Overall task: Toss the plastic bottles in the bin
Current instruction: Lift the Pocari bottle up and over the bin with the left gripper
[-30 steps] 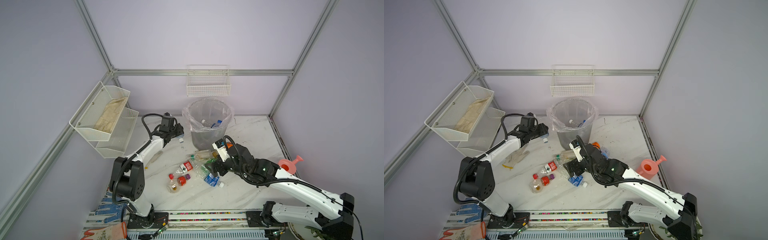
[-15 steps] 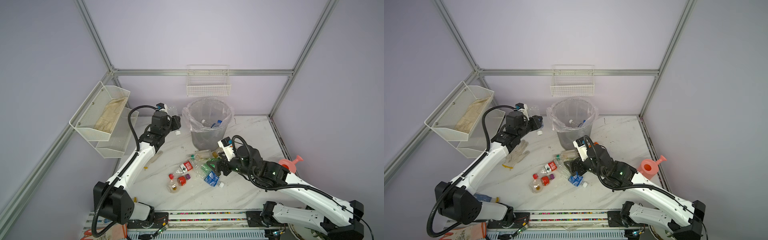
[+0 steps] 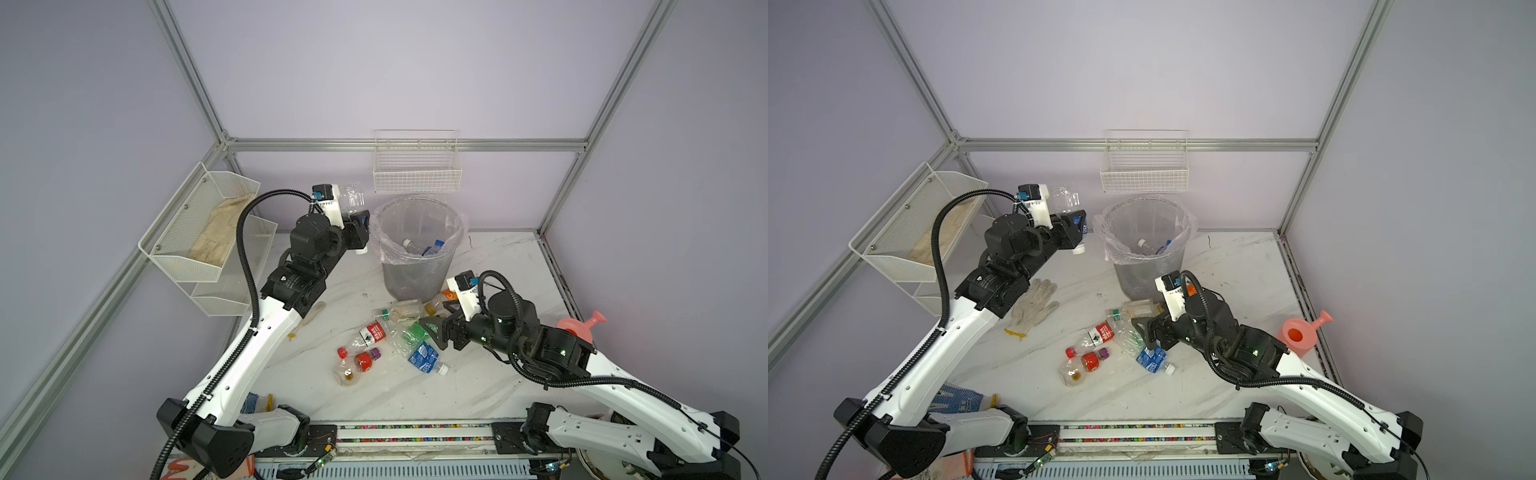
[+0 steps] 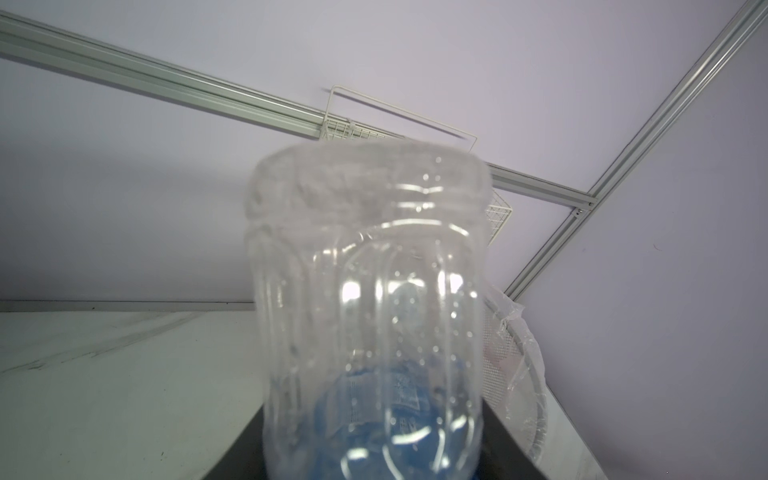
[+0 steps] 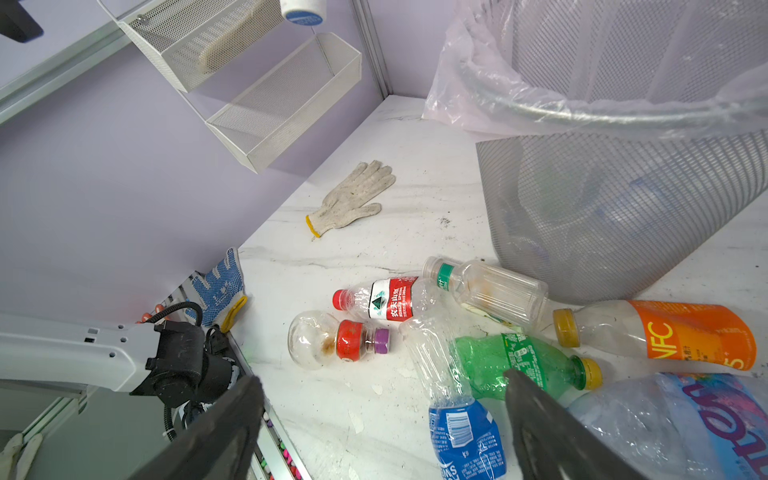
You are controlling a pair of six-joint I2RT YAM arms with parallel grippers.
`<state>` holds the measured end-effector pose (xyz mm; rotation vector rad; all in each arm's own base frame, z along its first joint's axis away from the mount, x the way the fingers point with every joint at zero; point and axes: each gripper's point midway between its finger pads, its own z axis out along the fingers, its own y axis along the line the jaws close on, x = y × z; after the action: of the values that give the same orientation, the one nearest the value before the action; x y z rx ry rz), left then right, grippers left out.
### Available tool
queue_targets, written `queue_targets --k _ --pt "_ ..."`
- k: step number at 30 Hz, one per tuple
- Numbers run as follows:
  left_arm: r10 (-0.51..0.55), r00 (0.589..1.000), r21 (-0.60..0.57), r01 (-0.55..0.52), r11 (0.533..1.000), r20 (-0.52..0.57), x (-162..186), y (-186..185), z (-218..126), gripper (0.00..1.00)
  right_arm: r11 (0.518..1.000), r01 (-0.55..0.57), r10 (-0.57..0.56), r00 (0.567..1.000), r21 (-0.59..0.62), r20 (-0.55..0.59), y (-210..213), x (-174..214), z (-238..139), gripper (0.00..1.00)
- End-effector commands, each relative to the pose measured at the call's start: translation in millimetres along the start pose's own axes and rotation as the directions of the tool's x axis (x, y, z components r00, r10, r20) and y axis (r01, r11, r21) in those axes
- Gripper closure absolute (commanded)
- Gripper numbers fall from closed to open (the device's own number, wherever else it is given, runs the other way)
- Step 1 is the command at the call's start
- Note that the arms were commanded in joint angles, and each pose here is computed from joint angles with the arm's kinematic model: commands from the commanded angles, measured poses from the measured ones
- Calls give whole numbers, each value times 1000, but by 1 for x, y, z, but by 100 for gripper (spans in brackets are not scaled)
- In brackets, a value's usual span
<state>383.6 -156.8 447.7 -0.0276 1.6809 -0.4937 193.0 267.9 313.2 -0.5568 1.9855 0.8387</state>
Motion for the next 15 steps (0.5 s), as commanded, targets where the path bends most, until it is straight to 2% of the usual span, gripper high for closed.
queue_targets --k 1,15 --pt "33 983 63 -45 997 182 -69 -29 -39 60 1000 -14 14 999 2 36 0 -6 -5 7" --pt "112 936 190 -183 965 334 -110 -87 -89 61 1000 -24 24 998 0 51 0 -9 -7 8"
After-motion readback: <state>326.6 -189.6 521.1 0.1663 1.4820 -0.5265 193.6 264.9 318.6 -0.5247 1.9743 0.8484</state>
